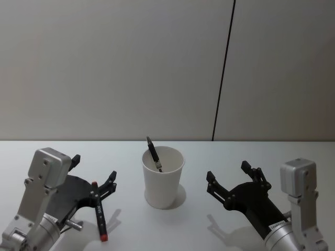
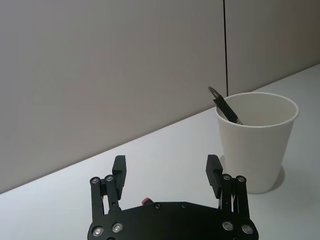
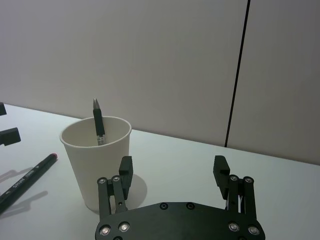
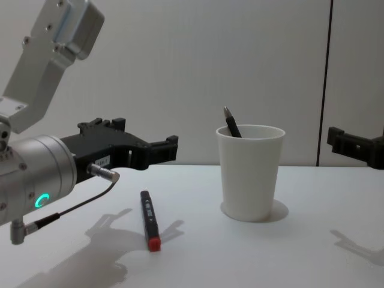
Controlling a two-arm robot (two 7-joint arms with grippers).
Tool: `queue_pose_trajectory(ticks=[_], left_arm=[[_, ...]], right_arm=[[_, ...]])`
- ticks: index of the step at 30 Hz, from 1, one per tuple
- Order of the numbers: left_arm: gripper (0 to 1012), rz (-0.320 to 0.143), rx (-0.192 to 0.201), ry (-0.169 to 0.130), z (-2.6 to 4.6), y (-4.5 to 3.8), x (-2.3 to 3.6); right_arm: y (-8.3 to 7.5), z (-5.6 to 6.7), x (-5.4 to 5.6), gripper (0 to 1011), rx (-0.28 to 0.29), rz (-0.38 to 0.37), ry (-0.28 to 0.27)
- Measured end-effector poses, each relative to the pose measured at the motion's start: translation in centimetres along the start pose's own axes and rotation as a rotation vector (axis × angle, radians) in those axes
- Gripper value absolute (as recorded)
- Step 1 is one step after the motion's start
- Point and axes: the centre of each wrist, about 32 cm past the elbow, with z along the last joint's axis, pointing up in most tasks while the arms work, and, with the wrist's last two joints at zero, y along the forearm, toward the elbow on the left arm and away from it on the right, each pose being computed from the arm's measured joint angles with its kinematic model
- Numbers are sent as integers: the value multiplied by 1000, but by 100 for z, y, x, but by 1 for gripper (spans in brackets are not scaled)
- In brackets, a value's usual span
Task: Place the pen into the pen holder.
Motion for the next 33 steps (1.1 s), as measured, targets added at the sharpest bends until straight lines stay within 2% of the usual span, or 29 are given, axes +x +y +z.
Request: queue_pose_trajectory(ticks=[11,16,22,28,33], left_arm=[[1003,-11,75,45,88,132,-45],[1003,-16,107,60,130,165,-67],[1003,-24,149,77,167,165,-88],[1003,-37,198,100,200,130,-114],[1003,-44,232,118,196,101,-129]], right_arm=[[0,0,0,1001,0,0,0],[0,0,0,1001,0,0,0],[0,0,0,1001,0,0,0],[0,0,0,1001,0,0,0],[0,0,0,1001,0,0,0]])
